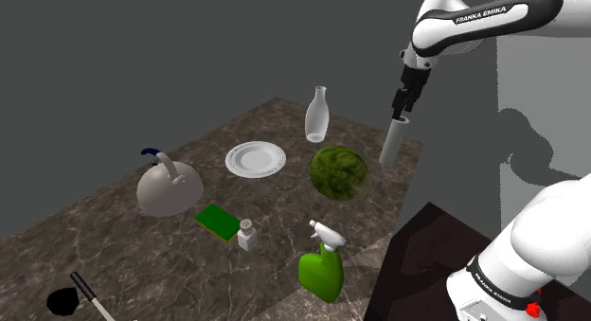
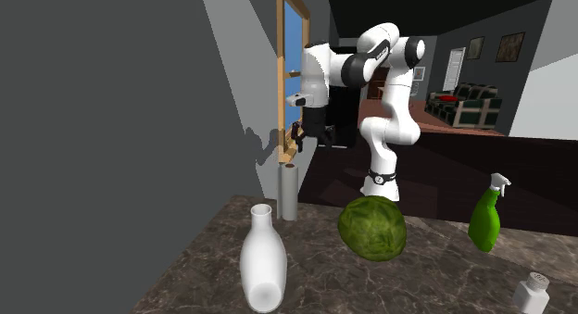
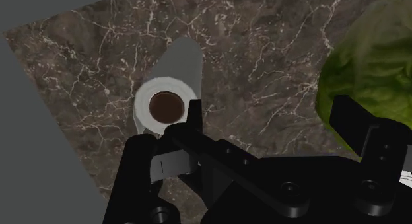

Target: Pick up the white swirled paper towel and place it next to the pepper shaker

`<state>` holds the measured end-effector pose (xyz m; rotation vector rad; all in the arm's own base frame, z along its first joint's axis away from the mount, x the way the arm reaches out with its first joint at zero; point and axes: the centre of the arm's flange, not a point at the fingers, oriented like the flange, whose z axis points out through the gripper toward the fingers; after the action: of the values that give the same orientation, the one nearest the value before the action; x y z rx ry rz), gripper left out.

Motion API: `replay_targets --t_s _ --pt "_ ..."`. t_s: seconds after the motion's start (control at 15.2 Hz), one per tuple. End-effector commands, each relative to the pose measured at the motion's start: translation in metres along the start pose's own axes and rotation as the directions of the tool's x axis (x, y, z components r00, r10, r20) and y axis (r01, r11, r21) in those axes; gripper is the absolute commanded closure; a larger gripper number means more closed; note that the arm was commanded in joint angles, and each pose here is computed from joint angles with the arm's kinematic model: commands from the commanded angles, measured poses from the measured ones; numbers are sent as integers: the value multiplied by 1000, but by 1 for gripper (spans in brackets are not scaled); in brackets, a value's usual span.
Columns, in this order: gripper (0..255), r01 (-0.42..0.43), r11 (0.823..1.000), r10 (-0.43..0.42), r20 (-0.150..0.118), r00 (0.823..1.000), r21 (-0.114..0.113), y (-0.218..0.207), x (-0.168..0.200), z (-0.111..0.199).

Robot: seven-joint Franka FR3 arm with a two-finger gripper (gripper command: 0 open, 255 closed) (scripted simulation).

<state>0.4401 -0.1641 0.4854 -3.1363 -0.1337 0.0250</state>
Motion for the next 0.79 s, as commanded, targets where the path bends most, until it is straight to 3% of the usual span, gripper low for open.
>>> replay_targets --t_s 0.0,0.33,0.73 --pt "0 -15 1000 15 6 1000 13 28 14 10" --pt "0 -53 997 52 23 998 49 87 43 39" --pt "0 -55 997 54 24 998 51 88 43 67"
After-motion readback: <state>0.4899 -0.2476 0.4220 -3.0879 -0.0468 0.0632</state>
